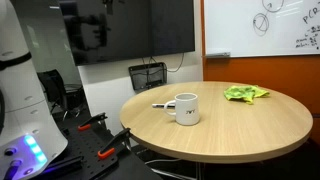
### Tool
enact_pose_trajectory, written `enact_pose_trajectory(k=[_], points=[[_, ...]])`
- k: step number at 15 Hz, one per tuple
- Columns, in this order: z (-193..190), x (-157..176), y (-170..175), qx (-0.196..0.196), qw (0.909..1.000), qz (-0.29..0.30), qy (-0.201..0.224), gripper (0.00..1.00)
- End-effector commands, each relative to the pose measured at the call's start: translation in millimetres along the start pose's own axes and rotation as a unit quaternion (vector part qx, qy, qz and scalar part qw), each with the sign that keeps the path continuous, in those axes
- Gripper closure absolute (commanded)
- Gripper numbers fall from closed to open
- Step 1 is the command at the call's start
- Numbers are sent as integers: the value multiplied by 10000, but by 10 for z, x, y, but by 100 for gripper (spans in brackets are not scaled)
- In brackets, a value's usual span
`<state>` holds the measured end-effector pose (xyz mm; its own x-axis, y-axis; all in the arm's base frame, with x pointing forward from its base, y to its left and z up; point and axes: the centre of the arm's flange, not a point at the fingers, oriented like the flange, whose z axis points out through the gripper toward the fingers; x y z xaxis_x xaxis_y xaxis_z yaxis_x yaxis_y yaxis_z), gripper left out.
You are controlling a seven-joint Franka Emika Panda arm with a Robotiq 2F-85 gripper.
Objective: Put the marker in the mug cup
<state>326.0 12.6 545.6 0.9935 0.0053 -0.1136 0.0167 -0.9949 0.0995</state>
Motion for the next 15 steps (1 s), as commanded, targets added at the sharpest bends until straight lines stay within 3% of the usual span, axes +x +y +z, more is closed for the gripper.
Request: enact_pose_trajectory(k=[1, 7, 8, 12, 15], points=[[-1, 0, 0, 0, 10000, 0, 2, 0], [-2, 0, 0, 0, 10000, 0, 3, 0], [13, 87, -36, 153, 9987, 495, 29, 0], [198, 609, -189, 732, 9853, 1512, 301, 0], [544, 1100, -257, 1020, 9672, 2281, 452, 0]])
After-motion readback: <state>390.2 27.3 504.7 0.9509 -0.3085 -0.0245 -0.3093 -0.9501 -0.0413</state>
